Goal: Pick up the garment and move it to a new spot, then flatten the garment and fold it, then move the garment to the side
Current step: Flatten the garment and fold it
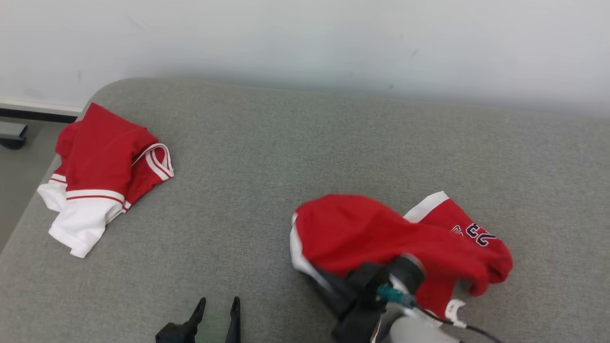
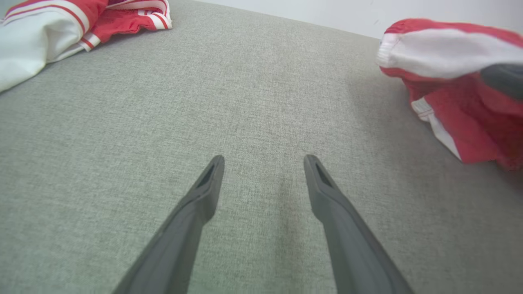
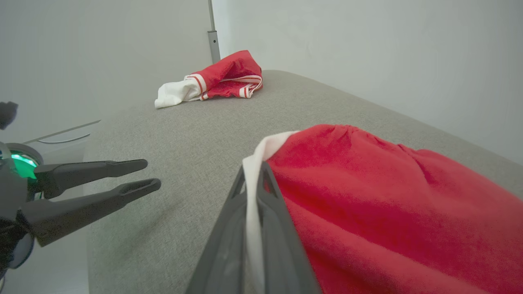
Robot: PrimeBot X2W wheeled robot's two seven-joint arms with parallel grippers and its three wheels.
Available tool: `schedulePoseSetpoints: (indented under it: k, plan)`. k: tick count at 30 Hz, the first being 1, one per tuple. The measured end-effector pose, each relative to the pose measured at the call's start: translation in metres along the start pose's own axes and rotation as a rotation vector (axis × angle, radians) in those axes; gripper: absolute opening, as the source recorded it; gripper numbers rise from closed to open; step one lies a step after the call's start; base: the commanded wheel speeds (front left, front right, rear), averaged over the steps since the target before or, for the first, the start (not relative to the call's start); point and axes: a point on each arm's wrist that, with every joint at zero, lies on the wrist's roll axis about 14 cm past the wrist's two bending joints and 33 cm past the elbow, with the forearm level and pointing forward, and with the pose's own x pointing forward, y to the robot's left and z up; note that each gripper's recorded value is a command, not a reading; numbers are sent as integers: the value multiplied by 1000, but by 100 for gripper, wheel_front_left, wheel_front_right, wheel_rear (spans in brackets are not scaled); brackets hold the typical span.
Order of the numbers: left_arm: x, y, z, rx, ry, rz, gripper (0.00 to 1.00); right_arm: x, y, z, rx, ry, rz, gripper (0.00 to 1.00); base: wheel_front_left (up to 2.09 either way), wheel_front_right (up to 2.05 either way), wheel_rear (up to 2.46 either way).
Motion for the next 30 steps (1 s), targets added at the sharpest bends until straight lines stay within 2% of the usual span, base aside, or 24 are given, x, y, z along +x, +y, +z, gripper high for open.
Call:
schedulePoseSetpoints:
  k: [1,3,7,13,20,24,30]
  plan:
    - [0,-1,-1,0,3,-3,100,-3,8,-8,27,30,19,31,0,0,0]
    - [1,-4,-1,2,4,-15,100,-9,10,-21,67,76,20,100,0,0,0]
    - [4,-7,0,6,3,-25,100,-16,-18,-10,117,34,-62,100,0,0,0]
    - [9,-18,-2,14,9,-62,100,-43,-67,19,181,-99,-246,100,0,0,0]
    - [18,-36,-2,22,13,-118,100,-100,-63,-31,261,-26,-368,100,0,0,0]
    - [21,-44,-2,28,15,-140,100,-125,-75,-39,269,-24,-455,100,0,0,0]
    - [21,-47,-2,31,17,-150,100,-144,-73,-55,258,13,-502,100,0,0,0]
